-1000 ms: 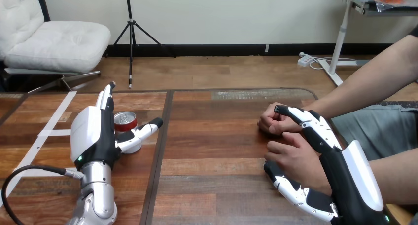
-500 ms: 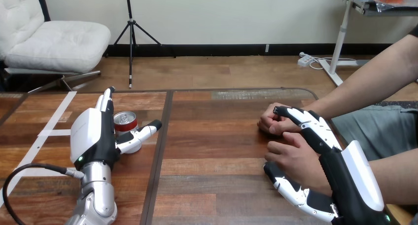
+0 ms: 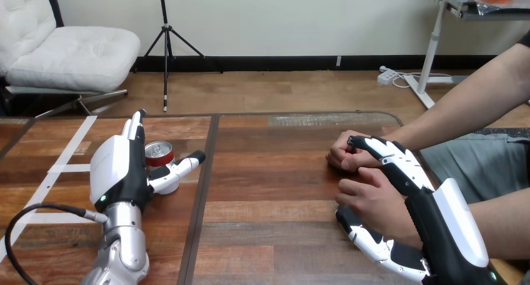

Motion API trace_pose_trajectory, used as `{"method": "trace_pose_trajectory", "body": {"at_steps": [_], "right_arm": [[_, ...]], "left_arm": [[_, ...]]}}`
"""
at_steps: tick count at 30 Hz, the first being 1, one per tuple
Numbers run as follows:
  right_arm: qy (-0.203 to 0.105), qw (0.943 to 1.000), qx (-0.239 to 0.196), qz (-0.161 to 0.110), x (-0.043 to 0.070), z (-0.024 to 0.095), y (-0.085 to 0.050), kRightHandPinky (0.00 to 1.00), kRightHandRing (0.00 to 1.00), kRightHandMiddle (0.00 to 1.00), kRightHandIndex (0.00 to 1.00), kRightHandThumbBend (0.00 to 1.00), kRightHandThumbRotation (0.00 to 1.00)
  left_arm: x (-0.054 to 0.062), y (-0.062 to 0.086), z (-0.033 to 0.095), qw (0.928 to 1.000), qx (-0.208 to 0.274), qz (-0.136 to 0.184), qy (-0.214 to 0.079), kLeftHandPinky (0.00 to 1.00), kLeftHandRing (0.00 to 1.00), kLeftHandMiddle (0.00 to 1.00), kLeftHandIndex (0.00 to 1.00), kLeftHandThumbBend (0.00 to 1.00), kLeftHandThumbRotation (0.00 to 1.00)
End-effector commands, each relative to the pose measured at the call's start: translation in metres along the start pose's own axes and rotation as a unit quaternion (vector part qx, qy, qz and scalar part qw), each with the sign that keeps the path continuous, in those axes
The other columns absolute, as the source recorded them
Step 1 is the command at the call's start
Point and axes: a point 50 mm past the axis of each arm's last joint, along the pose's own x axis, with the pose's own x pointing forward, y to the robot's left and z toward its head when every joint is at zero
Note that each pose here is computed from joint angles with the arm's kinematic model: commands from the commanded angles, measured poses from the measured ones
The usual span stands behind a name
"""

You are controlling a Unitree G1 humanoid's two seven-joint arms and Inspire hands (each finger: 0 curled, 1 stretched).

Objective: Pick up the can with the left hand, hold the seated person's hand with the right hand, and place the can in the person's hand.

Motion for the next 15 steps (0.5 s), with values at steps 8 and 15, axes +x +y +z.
{"method": "trace_pose_trajectory", "body": {"at_steps": [8, 15], "right_arm": [[-0.035, 0.9992, -0.014, -0.015, 0.0122, 0.0082, -0.0106, 1.00, 0.95, 0.90, 0.87, 0.42, 0.41], [-0.034, 0.9992, -0.013, -0.013, 0.0119, 0.0085, -0.0108, 1.00, 0.95, 0.90, 0.87, 0.42, 0.42]], "left_arm": [[0.0232, 0.0179, 0.0213, 0.9992, 0.000, 0.030, -0.027, 0.81, 0.90, 0.96, 0.96, 0.91, 0.57], [0.0242, 0.0183, 0.0212, 0.9991, -0.011, 0.034, -0.022, 0.79, 0.88, 0.94, 0.94, 0.91, 0.55]]}}
